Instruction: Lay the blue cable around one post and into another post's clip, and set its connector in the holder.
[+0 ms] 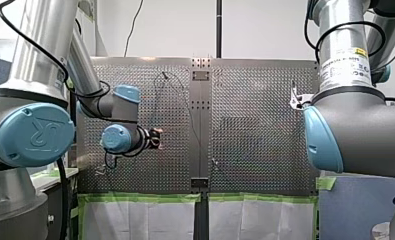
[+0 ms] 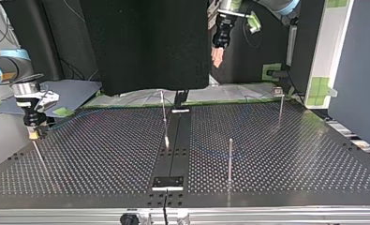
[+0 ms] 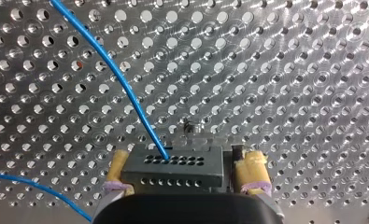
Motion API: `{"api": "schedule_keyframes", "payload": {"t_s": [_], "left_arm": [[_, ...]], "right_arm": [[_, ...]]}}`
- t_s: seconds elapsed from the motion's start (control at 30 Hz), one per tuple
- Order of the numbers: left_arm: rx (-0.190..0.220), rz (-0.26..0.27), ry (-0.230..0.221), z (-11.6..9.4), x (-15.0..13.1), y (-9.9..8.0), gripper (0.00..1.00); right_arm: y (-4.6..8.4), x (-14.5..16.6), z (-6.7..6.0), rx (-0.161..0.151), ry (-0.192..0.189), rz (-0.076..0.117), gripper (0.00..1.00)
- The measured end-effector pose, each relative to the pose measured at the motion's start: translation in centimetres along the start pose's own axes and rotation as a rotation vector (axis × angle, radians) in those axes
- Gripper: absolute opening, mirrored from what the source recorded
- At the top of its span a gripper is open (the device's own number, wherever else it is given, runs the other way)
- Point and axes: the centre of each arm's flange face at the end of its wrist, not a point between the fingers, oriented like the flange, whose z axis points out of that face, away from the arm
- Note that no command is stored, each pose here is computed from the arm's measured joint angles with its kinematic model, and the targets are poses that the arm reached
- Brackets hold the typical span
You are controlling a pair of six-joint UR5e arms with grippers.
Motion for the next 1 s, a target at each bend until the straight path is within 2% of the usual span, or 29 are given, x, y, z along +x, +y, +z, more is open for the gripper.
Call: {"api": "schedule_keyframes", "payload": {"t_s": [0.2,0.67,0.8,1.0], "left_arm": [[-0.032,-0.003,-0.066,0.6,-0.7,0.2,1.00],[-0.025,-0.027,-0.190,1.6,-2.0,-0.2,1.00],[-0.024,-0.033,-0.209,1.8,-2.2,-0.3,1.00],[-0.023,-0.033,-0.214,1.8,-2.3,-0.3,1.00]], "right_arm": [[0.0,0.0,0.0,0.000,0.000,0.000,1.00],[0.0,0.0,0.0,0.000,0.000,0.000,1.00],[0.0,0.0,0.0,0.000,0.000,0.000,1.00],[0.0,0.0,0.0,0.000,0.000,0.000,1.00]]}}
